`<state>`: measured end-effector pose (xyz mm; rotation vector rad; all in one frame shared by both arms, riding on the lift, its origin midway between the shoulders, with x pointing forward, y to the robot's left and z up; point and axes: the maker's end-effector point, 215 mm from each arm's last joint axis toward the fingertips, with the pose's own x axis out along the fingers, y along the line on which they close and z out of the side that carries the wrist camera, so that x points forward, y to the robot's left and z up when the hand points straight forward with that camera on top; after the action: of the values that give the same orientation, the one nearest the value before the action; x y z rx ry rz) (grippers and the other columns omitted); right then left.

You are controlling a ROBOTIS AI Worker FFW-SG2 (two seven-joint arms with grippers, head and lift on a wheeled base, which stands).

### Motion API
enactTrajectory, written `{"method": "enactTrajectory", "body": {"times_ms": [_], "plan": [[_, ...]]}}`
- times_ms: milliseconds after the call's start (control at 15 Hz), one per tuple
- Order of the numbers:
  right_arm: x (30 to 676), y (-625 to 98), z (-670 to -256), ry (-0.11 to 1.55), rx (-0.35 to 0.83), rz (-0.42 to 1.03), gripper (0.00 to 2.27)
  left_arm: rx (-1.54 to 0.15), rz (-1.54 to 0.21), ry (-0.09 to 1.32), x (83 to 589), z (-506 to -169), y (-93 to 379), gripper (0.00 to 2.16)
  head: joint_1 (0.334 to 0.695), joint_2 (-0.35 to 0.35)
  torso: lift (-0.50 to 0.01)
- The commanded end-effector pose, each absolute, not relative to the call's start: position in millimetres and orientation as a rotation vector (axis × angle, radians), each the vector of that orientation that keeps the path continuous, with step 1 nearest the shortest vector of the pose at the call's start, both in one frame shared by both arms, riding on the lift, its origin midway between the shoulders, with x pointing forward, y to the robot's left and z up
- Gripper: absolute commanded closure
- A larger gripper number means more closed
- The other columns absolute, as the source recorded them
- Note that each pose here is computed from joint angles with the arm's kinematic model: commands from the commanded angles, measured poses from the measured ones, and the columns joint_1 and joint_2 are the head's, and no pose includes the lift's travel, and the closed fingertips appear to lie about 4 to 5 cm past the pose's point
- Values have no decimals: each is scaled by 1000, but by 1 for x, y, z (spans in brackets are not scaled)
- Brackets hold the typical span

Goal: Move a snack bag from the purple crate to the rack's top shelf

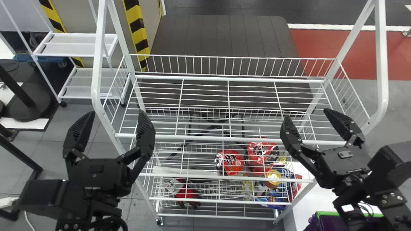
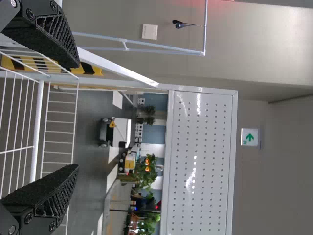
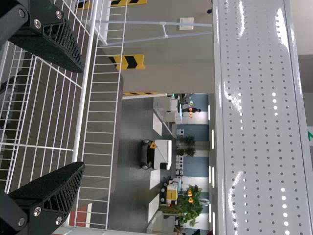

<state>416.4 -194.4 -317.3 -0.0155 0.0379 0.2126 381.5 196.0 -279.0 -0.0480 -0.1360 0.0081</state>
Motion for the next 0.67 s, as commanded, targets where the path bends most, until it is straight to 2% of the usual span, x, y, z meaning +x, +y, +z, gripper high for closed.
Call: {"method": "enactTrajectory", "body": {"times_ms": [0,267,400,533,600], "plan": [[417,-195,-310,13,-11,215,147,-48,7,-135,382,-279,196,76,695,2,0],[417,-197,-304,-6,-14,213,147,-46,2,-134,382,-280,195,76,695,-1,0],[418,-195,-314,29,-15,214,147,-46,4,-134,382,-280,197,76,695,-2,0],[421,-196,-342,129,-33,190,147,-45,4,-131,384,-281,196,76,695,-1,0],[421,-194,-341,130,-34,193,147,-44,2,-125,386,-283,196,76,695,-2,0]]}}
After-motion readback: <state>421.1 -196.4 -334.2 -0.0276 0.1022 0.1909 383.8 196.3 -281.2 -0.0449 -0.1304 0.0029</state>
